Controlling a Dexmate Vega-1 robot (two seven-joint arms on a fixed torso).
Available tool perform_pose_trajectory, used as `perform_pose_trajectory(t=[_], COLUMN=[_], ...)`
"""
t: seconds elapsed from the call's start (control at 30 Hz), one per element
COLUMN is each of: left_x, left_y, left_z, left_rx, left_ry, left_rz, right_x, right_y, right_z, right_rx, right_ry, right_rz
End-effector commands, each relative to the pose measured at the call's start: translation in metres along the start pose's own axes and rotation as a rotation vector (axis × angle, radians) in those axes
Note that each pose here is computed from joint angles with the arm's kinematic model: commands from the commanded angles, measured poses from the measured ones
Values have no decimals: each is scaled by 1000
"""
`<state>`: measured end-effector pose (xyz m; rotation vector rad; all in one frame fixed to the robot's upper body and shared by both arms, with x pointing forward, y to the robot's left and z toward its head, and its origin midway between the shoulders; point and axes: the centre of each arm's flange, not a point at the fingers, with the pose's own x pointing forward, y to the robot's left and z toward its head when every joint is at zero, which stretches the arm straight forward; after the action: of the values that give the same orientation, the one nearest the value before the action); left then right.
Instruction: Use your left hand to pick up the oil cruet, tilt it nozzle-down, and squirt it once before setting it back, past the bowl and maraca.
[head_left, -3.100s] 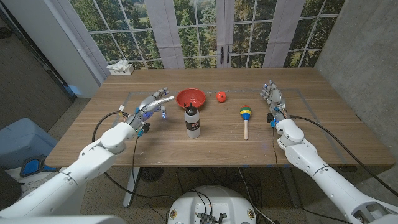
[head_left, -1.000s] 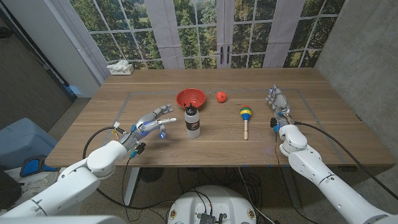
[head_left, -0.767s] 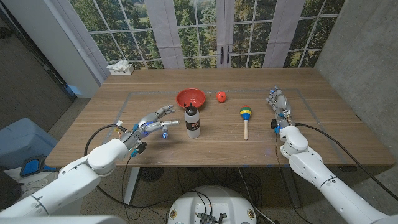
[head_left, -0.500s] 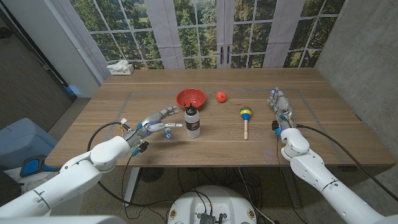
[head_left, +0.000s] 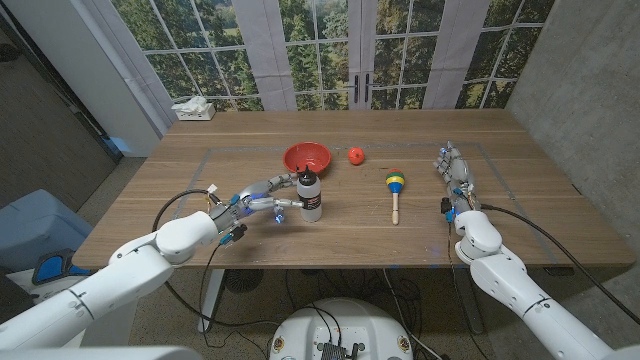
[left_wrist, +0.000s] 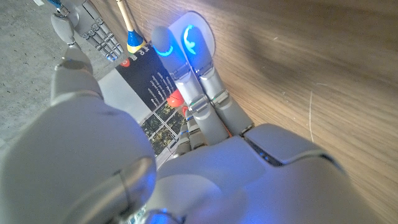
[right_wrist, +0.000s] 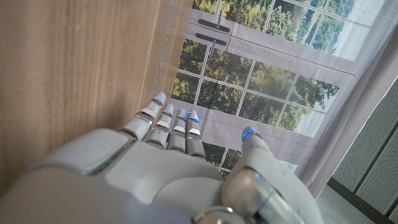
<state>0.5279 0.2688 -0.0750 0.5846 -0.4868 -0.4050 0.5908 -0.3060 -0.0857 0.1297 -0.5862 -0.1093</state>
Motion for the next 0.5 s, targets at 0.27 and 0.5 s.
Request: perform_pose_trajectory(t=[0.27,0.5], left_x=[33,46], left_y=[-14,-17], left_z=[0,2], left_rx=[19,20], left_ry=[25,11], left_rz=[-144,-177], right_x=[-12,-13], right_y=[-13,-17], right_z=[-3,-4], right_rx=[2,8], right_ry=[1,2], right_rz=[-17,-26])
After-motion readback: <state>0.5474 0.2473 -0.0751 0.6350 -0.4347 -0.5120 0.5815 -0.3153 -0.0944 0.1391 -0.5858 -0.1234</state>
